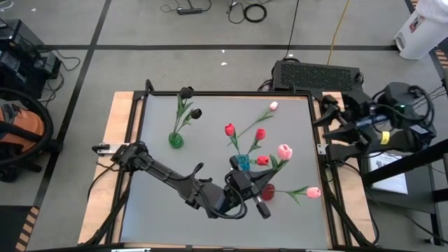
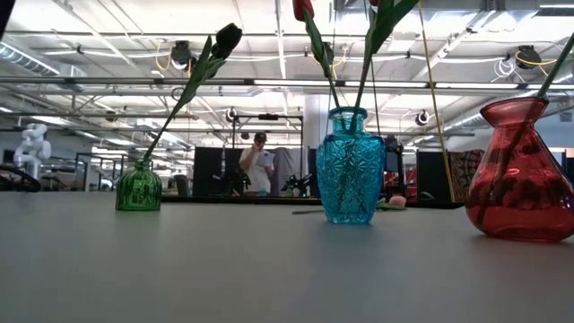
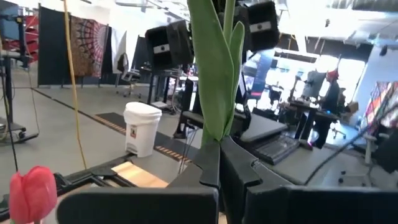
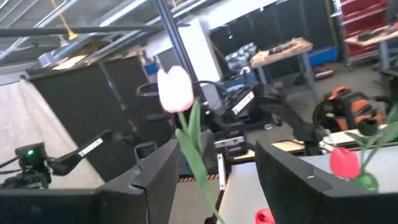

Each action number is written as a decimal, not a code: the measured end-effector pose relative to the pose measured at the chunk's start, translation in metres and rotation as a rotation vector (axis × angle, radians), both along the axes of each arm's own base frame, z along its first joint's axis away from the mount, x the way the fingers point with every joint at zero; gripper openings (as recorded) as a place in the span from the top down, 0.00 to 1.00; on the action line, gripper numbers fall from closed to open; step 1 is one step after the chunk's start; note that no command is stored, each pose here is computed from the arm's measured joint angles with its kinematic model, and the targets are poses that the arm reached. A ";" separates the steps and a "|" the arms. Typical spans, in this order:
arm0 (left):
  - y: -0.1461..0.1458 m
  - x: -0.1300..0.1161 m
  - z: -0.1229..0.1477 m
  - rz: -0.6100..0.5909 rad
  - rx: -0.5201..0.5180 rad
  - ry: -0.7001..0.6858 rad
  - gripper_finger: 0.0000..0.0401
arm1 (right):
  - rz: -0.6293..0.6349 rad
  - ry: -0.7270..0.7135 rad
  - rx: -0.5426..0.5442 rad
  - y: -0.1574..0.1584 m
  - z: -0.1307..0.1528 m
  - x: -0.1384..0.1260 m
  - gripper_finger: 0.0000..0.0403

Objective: Sort flowers into vase by color
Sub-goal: Put the bottom pink tulip into the red vase

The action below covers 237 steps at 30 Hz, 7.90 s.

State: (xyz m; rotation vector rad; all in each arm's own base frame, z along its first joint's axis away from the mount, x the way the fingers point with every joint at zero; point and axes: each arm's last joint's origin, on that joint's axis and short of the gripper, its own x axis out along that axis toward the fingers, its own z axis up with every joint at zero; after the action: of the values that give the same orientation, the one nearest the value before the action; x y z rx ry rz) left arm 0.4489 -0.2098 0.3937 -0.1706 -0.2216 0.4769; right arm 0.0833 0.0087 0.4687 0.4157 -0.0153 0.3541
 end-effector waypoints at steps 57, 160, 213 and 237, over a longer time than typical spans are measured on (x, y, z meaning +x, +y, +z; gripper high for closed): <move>0.029 0.008 0.013 0.019 -0.052 -0.146 1.00 | 0.147 0.044 -0.068 0.023 -0.015 0.109 0.97; -0.009 -0.106 0.090 0.454 0.111 0.325 0.73 | -0.030 0.128 -0.014 0.018 -0.123 0.062 1.00; -0.022 -0.115 0.090 0.416 0.124 0.327 0.73 | -0.034 0.139 -0.057 0.051 -0.147 0.078 1.00; -0.031 -0.130 0.098 0.371 0.097 0.296 0.73 | -0.047 0.108 -0.076 0.051 -0.145 0.079 1.00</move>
State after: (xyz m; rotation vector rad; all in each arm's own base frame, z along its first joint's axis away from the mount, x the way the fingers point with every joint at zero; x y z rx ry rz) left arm 0.3187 -0.2407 0.4921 0.0396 0.0165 0.8496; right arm 0.1619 0.0597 0.3241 0.3586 0.0928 0.2843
